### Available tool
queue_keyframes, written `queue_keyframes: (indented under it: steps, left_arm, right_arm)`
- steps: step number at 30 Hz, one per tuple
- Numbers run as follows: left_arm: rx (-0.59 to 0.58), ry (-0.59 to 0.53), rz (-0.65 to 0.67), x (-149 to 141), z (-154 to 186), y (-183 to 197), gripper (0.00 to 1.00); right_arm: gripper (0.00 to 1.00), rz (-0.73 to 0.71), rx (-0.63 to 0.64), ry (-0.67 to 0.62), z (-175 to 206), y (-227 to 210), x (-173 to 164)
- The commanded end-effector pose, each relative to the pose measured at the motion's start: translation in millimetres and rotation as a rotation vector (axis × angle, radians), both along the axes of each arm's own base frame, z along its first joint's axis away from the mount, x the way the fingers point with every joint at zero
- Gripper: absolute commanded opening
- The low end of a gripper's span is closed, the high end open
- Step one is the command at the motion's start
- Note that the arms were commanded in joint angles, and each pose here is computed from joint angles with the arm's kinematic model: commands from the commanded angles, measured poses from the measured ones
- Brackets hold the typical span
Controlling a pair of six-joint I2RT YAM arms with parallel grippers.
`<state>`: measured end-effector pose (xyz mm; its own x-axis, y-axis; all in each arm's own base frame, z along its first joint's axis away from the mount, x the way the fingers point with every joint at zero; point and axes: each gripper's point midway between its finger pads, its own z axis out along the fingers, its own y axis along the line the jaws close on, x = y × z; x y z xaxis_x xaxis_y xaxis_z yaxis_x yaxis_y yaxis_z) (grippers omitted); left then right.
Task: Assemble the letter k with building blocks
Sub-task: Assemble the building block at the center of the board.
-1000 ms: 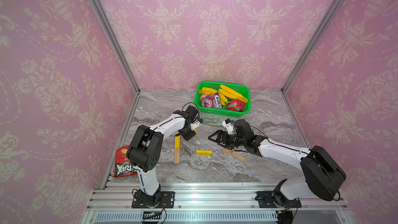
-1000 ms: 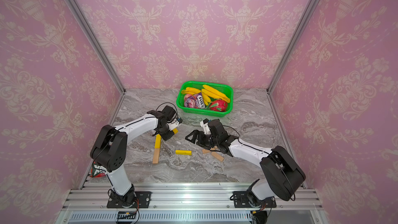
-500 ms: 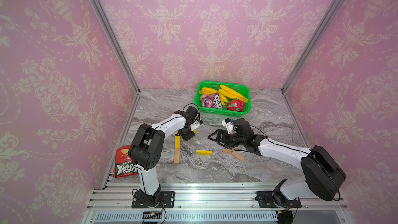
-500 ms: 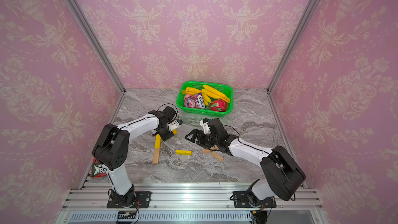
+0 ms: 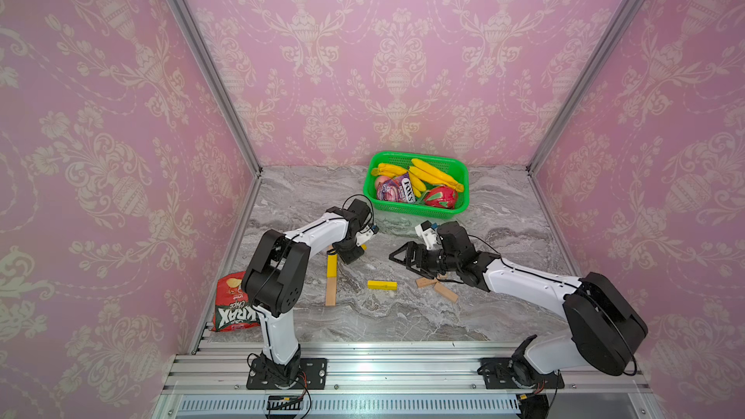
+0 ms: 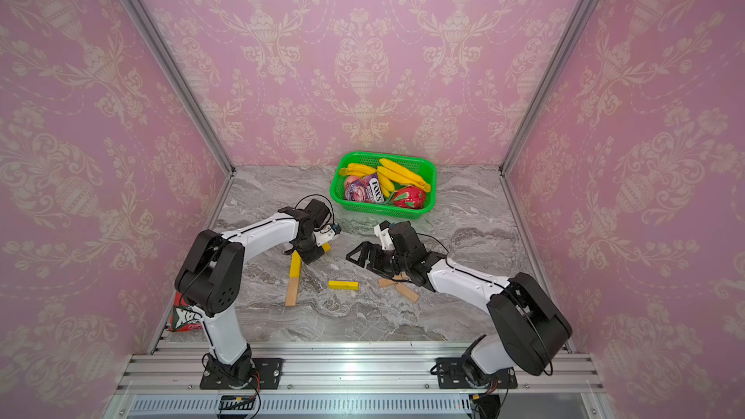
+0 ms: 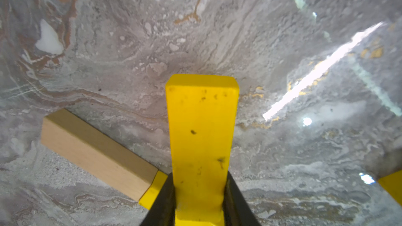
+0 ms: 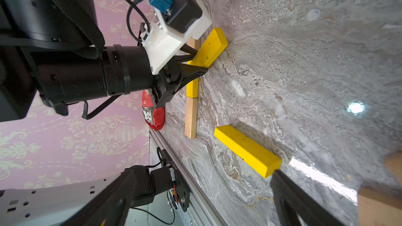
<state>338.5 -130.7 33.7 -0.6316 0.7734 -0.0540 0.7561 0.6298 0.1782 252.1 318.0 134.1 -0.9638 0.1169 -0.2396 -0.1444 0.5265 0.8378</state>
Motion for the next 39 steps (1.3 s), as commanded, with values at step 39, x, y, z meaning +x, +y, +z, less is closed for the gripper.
queue_keyframes:
  steps: [39]
  left_arm:
    - [0.028, 0.034, 0.022, -4, -18, 11, 0.35]
  right_arm:
    - [1.00, 0.011, -0.007, -0.008, 5, 0, -3]
